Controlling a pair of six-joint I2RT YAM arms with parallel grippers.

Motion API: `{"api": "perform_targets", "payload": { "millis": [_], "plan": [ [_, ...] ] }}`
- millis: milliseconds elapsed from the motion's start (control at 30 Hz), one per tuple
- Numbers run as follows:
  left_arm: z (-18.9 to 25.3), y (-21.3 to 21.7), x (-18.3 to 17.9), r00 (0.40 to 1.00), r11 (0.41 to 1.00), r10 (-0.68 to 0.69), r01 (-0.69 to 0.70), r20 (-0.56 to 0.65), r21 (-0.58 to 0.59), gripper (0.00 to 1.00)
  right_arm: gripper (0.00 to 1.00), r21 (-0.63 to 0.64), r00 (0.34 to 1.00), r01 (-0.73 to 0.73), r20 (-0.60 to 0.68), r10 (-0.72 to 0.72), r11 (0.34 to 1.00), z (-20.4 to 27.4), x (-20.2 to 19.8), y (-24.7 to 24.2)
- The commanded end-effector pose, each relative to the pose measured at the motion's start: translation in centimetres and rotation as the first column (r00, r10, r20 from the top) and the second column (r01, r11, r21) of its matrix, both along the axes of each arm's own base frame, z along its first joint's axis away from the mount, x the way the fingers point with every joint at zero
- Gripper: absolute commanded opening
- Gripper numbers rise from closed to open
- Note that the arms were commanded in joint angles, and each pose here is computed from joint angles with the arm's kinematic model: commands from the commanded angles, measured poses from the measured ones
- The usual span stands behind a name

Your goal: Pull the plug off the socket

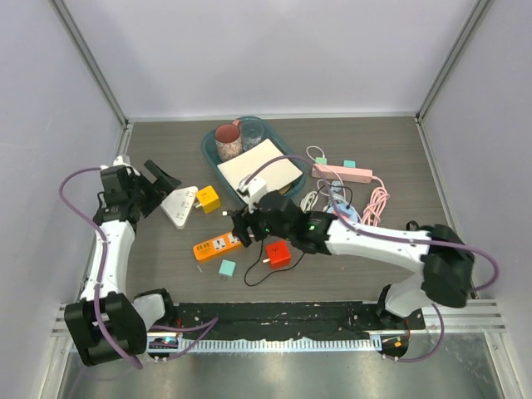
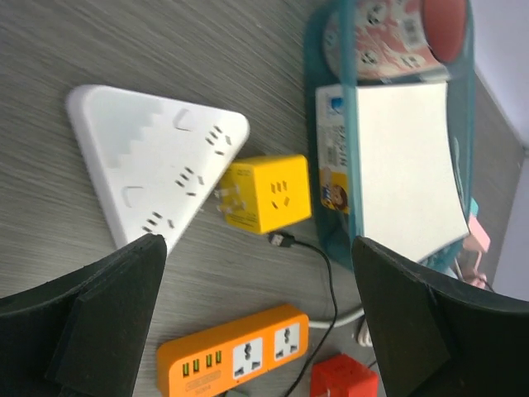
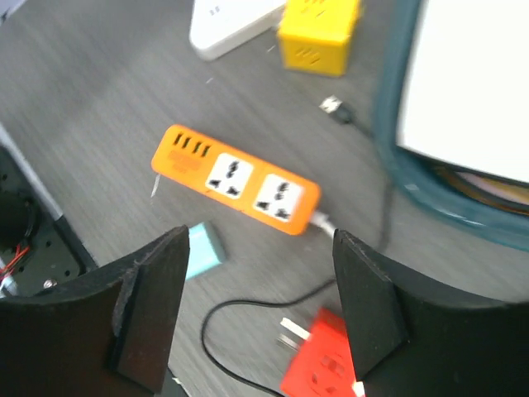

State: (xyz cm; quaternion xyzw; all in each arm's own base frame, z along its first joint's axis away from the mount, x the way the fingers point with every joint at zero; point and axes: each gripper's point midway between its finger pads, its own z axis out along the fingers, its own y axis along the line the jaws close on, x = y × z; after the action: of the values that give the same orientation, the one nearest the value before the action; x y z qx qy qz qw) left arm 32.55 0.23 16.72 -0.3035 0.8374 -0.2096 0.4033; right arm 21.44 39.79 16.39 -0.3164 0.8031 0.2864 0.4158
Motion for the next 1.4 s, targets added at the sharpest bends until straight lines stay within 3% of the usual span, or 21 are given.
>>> {"api": "perform_targets", "payload": {
  "millis": [0,133,233,400,767,933,1267,1367],
  "plan": [
    [1.4,-3.4,-0.6,0.985,0.987,-0.161,0.161,0.067,0.006,1.0,0.73,-0.073,0.947,0.267,0.207,-0.248,0.961,5.2,4.0,-7.6],
    [1.9,-6.1,-0.9,0.962,0.966,-0.253,0.257,0.098,-0.032,1.0,0.68,-0.114,0.888,0.437,0.215,-0.407,0.892,6.7,6.9,-15.8],
    [1.6,-7.0,-1.1,0.956,0.957,-0.272,0.28,0.106,-0.071,1.0,0.66,-0.188,0.86,0.503,0.213,-0.465,0.844,5.2,8.0,-20.0],
    [1.8,-7.6,-1.2,0.948,0.947,-0.296,0.308,0.116,-0.095,1.0,0.66,-0.307,0.844,0.536,0.161,-0.512,0.787,2.5,8.3,-23.6],
    [1.6,-7.8,-1.3,0.949,0.945,-0.292,0.306,0.121,-0.114,1.0,0.65,-0.438,0.879,0.42,-0.02,-0.476,0.795,-3.8,7.1,-26.2],
    [1.7,-8.0,-1.4,0.947,0.944,-0.296,0.31,0.124,-0.117,1.0,0.6,-0.439,0.883,0.41,-0.029,-0.469,0.799,-4.7,7.4,-26.3],
    [1.7,-8.4,-1.5,0.943,0.939,-0.308,0.322,0.126,-0.117,1.0,0.6,-0.503,0.88,0.398,-0.025,-0.473,0.767,-5.8,7.1,-27.6],
    [1.7,-8.5,-1.6,0.942,0.938,-0.31,0.325,0.129,-0.117,0.99,0.6,-0.536,0.921,0.305,-0.043,-0.387,0.787,-6.1,6.7,-27.4]
  ]
}}
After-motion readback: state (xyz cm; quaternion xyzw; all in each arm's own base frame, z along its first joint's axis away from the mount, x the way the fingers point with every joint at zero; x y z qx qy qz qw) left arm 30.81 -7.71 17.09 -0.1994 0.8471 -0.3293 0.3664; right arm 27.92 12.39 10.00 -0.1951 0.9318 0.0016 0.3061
